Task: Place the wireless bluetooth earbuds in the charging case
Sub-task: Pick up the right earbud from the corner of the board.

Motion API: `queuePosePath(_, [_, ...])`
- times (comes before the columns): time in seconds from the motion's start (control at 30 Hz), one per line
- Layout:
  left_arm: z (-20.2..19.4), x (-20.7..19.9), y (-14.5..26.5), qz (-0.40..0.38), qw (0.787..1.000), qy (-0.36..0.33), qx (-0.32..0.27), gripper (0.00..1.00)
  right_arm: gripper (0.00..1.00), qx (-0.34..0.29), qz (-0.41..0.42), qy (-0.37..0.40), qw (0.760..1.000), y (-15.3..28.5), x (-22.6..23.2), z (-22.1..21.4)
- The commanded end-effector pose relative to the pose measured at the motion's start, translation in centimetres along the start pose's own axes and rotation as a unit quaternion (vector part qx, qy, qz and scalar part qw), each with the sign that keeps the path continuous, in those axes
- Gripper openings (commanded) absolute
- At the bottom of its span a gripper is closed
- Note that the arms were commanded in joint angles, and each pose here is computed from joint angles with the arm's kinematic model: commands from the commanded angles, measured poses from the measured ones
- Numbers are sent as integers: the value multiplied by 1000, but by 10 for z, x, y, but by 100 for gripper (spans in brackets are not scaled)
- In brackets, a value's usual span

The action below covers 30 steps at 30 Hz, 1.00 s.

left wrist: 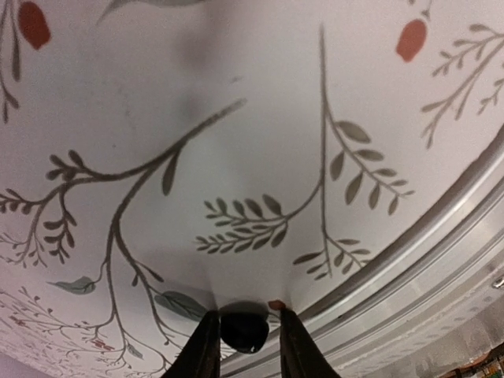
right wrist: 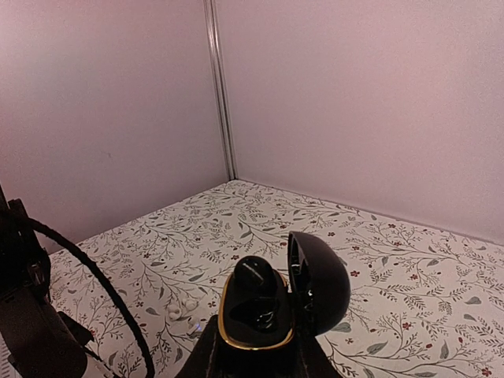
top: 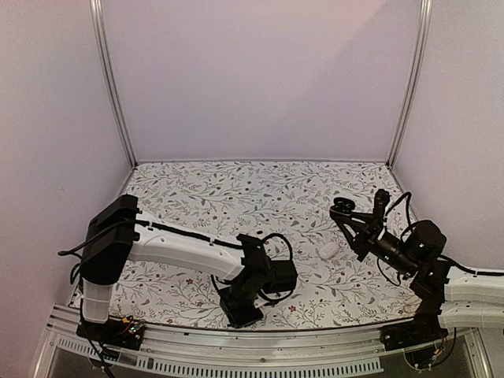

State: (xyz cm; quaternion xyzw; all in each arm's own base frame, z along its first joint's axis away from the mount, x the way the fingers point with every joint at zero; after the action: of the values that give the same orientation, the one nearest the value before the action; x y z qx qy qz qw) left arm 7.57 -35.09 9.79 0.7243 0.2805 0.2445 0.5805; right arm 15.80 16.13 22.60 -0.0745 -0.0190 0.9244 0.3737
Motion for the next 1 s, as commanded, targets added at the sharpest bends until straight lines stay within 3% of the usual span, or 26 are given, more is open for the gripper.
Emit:
queuePosePath(0.0, [5,-5,-7,19,1000,-11,6,25,0,2,-11,1,1000,1,-3,-2])
queuePosePath(0.4, [14,-1,2,32,999,-11,-23,20,0,4,-12,2,1000,0,-3,-2])
queuePosePath(0.77, [35,23,33,10,990,34,-135,14,0,7,-15,2,1000,-1,-5,-2])
queuePosePath(0.97, [41,50,65,-18,968,90,-235,13,0,7,-17,0,1000,-3,-6,-2])
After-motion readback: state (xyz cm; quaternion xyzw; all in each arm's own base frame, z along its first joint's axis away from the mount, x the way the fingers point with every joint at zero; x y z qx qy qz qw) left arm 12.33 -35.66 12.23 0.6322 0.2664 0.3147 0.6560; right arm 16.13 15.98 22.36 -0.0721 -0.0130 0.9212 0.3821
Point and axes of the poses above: each gripper's point midway between its finger pads, its own y axis back along the fingers, its own x axis along the line the jaws close on, z = x × y, the point moved 9 cm from there along y, back along the fingers, and after that the axes turned 14 degrees about y, right-handed, at the moved point
